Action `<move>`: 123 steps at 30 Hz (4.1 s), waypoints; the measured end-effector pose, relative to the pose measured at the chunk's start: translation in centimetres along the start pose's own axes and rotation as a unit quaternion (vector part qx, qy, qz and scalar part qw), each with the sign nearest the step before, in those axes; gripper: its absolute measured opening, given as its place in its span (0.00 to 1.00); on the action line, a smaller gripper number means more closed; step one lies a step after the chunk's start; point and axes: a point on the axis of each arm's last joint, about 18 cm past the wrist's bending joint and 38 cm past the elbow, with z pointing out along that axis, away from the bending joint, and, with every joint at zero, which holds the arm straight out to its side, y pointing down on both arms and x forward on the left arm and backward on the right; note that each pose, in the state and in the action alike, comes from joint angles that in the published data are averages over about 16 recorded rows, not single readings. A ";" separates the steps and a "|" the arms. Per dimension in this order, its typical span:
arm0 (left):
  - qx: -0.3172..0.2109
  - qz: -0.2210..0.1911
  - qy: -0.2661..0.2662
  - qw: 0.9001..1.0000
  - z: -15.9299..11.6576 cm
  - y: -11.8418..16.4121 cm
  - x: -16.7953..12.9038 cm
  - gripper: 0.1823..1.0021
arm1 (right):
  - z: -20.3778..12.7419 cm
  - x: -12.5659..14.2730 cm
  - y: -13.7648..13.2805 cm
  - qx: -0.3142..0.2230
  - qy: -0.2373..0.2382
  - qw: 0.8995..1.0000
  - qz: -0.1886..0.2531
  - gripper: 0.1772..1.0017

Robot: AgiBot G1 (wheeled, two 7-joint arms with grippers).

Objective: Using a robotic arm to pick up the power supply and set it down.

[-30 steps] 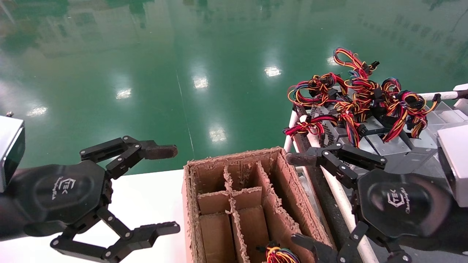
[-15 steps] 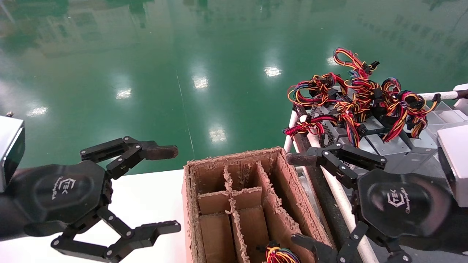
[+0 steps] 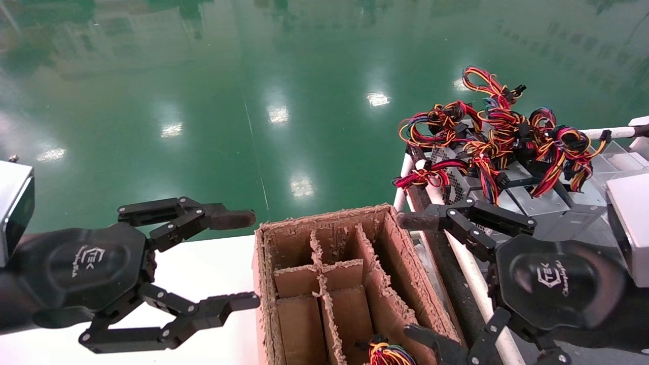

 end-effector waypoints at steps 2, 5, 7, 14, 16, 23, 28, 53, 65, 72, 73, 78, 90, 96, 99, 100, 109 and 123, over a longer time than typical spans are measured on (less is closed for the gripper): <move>0.000 0.000 0.000 1.000 0.0 0.0 0.0 0.75 | 0.0 0.0 0.0 0.000 0.000 1.000 0.000 1.00; 0.000 0.000 0.000 1.000 0.0 0.0 0.0 0.68 | 0.0 0.0 0.0 0.000 0.000 1.000 0.000 1.00; 0.000 0.000 0.000 1.000 0.0 0.0 0.0 0.62 | 0.0 0.0 0.1 -0.001 0.001 1.000 0.001 1.00; 0.000 0.000 0.000 1.000 0.0 0.0 0.0 0.42 | -0.3 0.4 0.9 -0.018 0.009 1.000 0.010 1.00; 0.000 0.000 0.000 1.000 0.0 0.0 0.0 0.37 | -0.5 0.5 1.3 -0.028 0.013 0.999 0.016 1.00; 0.000 0.000 0.000 1.000 0.0 0.0 0.0 0.20 | -0.8 0.8 3.7 -0.092 0.016 0.995 0.045 1.00; 0.000 0.000 0.000 1.000 0.0 0.0 0.0 0.11 | -0.7 0.7 5.7 -0.146 0.010 0.987 0.067 1.00; 0.000 0.000 0.000 1.000 0.0 0.0 0.0 0.02 | 1.5 0.8 11.9 -0.255 -0.039 0.959 0.114 0.96; 0.000 0.000 0.000 1.000 0.0 0.0 0.0 0.14 | 1.8 0.8 12.7 -0.258 -0.044 0.957 0.124 0.76; 0.000 0.000 0.000 1.000 0.0 0.0 0.0 0.29 | 1.8 0.7 13.0 -0.257 -0.044 0.957 0.130 0.57; 0.000 0.000 0.000 1.000 0.0 0.0 0.0 0.32 | 1.8 0.7 13.0 -0.257 -0.043 0.957 0.131 0.54; 0.000 0.000 0.000 1.000 0.0 0.0 0.0 0.45 | 1.8 0.7 13.2 -0.256 -0.042 0.957 0.134 0.40; 0.000 0.000 0.000 1.000 0.0 0.0 0.0 0.77 | 1.7 0.2 13.2 -0.243 -0.043 0.959 0.140 0.13; 0.000 0.000 0.000 1.000 0.0 0.0 0.0 0.88 | 1.4 -0.3 12.5 -0.228 -0.048 0.963 0.137 0.07; 0.000 0.000 0.000 1.000 0.0 0.0 0.0 0.93 | 1.1 -0.5 11.8 -0.214 -0.049 0.966 0.135 0.05; 0.000 0.000 0.000 1.000 0.0 0.0 0.0 0.93 | 1.0 -0.5 11.4 -0.208 -0.049 0.968 0.134 0.04; 0.000 0.000 0.000 1.000 0.0 0.0 0.0 0.99 | -0.5 -0.5 6.4 -0.144 -0.040 0.982 0.118 0.02; 0.000 0.000 0.000 1.000 0.0 0.0 0.0 1.00 | -6.6 1.2 -3.3 -0.050 0.043 0.995 0.073 0.02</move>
